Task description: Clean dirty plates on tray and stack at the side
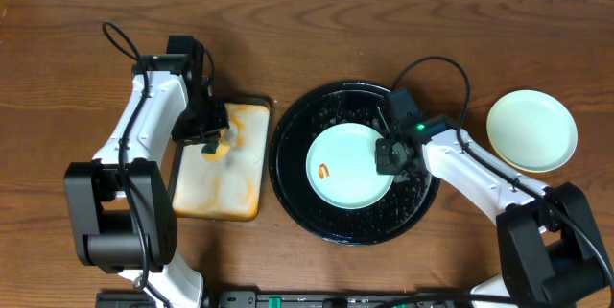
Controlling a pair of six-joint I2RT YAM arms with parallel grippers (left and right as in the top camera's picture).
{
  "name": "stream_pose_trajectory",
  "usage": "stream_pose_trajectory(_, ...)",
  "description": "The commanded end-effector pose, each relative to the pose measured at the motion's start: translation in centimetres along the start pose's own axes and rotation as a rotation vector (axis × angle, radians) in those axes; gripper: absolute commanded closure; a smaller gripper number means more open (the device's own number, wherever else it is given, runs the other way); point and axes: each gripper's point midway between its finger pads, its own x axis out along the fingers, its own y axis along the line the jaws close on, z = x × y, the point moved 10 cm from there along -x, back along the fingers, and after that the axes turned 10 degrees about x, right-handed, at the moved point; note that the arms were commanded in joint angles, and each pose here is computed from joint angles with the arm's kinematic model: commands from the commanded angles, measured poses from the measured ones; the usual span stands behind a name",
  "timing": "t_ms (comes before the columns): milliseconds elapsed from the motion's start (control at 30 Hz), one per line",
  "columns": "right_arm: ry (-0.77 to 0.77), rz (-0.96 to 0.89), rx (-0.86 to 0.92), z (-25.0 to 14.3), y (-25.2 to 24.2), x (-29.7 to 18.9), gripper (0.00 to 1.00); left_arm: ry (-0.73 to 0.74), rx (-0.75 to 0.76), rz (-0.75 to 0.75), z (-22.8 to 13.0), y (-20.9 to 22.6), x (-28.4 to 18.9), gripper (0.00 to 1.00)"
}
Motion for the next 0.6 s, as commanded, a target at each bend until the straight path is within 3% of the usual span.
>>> stream_pose_trajectory(0,-0.083,-0.063,0.055,0.9,-0.7,-0.7,0.99,0.006,0.022,-0.001,0.0,-0.1,0.1,0.92)
stream_pose_trajectory(267,-0.134,-0.092,0.082,1.5,-0.9,-0.7,0.99,0.005,0.064,0.009,-0.2,-1.1,0.6,0.92)
stream_pose_trajectory(567,-0.132,-0.093,0.082,1.5,-0.9,-0.7,0.99,0.002,0.076,0.067,-2.3,-0.9,6.0,0.92)
